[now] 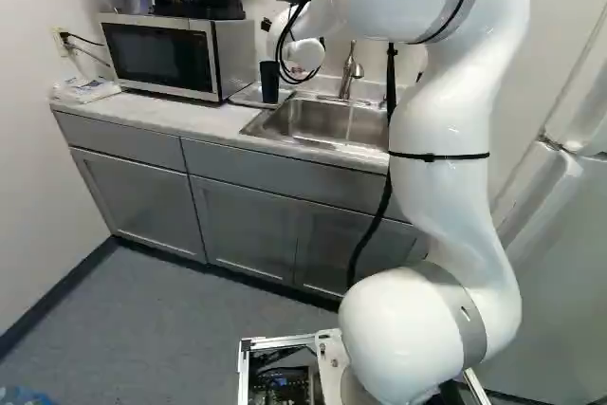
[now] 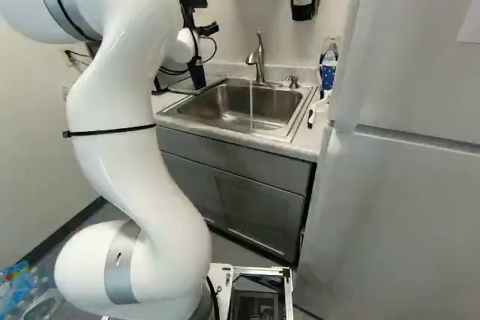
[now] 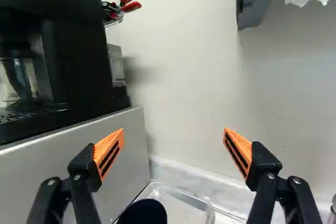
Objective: Rinse the cup and place it in the tray
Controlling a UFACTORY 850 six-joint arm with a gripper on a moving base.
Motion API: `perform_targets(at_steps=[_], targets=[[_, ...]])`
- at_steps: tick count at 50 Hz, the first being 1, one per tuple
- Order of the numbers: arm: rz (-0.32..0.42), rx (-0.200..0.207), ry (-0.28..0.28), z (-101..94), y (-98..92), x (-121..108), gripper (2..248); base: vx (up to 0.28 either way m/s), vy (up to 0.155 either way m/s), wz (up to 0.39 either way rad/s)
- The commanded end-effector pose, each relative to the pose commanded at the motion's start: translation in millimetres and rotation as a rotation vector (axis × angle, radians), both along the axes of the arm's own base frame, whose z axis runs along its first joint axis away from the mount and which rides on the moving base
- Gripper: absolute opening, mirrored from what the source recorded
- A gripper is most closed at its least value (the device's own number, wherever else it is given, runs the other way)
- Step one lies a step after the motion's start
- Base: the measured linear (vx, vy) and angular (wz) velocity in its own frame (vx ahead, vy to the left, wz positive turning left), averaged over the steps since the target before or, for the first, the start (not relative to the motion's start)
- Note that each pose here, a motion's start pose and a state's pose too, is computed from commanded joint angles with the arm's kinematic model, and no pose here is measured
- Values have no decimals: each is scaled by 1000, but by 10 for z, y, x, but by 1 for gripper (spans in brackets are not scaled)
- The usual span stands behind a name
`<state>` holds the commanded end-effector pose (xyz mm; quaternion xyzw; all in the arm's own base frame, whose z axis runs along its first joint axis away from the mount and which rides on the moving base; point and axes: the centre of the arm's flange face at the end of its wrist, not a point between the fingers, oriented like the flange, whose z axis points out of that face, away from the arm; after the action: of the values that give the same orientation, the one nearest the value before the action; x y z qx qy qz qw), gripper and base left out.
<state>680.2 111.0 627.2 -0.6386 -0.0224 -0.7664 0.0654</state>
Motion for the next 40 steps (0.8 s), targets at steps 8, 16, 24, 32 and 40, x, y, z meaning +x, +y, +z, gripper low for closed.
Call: perform_targets(at_steps=[8, 16, 24, 32, 40], targets=[[2, -2, 23, 55, 4, 11, 247, 0, 0, 0], [3, -6, 53, 104, -9, 16, 247, 0, 0, 0], [-2, -10, 88, 155, -62, -6, 247, 0, 0, 0], [-9, -13, 123, 207, -136, -41, 247, 0, 0, 0], [-18, -16, 159, 259, -216, -75, 247, 0, 0, 0]])
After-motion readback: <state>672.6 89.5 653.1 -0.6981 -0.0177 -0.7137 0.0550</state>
